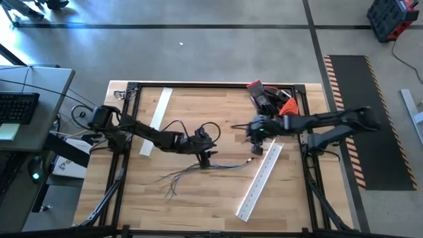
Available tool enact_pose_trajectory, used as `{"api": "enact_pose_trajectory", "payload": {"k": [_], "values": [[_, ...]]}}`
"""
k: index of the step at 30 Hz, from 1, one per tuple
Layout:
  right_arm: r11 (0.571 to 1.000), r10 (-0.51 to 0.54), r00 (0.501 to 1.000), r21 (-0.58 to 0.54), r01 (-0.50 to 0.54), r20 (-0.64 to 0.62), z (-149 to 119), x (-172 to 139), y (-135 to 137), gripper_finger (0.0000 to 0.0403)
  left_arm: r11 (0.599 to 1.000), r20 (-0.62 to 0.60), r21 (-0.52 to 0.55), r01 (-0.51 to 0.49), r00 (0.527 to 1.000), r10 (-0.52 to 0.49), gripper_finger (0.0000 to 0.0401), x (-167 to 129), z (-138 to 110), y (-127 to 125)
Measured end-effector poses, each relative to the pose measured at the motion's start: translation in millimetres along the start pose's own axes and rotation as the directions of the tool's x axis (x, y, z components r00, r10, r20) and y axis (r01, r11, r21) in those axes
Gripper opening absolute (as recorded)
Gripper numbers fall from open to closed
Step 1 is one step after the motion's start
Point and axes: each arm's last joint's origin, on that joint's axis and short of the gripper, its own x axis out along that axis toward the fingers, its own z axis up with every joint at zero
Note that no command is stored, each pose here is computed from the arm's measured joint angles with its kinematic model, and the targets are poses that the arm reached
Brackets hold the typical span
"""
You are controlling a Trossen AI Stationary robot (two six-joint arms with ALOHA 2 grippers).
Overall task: Ziptie cables
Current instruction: Wrap the colored cables with the black zip tie
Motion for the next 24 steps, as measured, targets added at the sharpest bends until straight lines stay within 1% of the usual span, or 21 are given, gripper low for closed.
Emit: {"api": "enact_pose_trajectory", "payload": {"k": [4,7,11,14,18,20,22,24], "values": [[0.995,0.004,0.99,-0.1,-0.018,-0.14,7.4,29.1,-2.9,0.0074,0.999,-0.04,0.045,-0.002,0.999,0.003,0.0124,11.7,-12.1,-1.3],[0.985,0.002,0.973,-0.168,-0.042,-0.232,9.0,47.3,-3.0,0.0074,0.999,-0.064,0.052,0.007,0.998,-0.004,0.0124,18.4,-19.5,-2.7],[0.979,-0.001,0.952,-0.196,-0.062,-0.306,9.3,64.5,-3.2,0.0073,0.998,-0.092,0.055,0.006,0.996,-0.001,0.0124,23.8,-29.6,-3.6],[0.977,-0.016,0.944,-0.207,-0.056,-0.328,9.0,71.2,-3.5,0.006,0.998,-0.097,0.056,0.006,0.995,-0.001,0.0124,23.0,-34.9,-2.7],[0.972,-0.009,0.945,-0.225,-0.069,-0.326,8.3,74.9,-3.2,0.0013,0.998,-0.097,0.065,0.001,0.995,0.005,0.0124,21.8,-36.6,-6.0],[0.973,-0.01,0.949,-0.221,-0.063,-0.315,9.1,75.7,-3.3,0.0006,0.997,-0.1,0.081,-0.002,0.995,0.011,0.0124,19.9,-37.1,-9.5],[0.975,-0.015,0.956,-0.214,-0.051,-0.292,10.6,77.0,-3.4,0.0003,0.994,-0.12,0.103,-0.033,0.992,0.045,0.0124,15.2,-38.0,-12.2],[0.979,-0.014,0.971,-0.201,-0.035,-0.24,15.5,78.2,-3.5,0.0001,0.988,-0.139,0.126,-0.091,0.984,0.108,0.0124,8.0,-38.5,-14.7]]}}
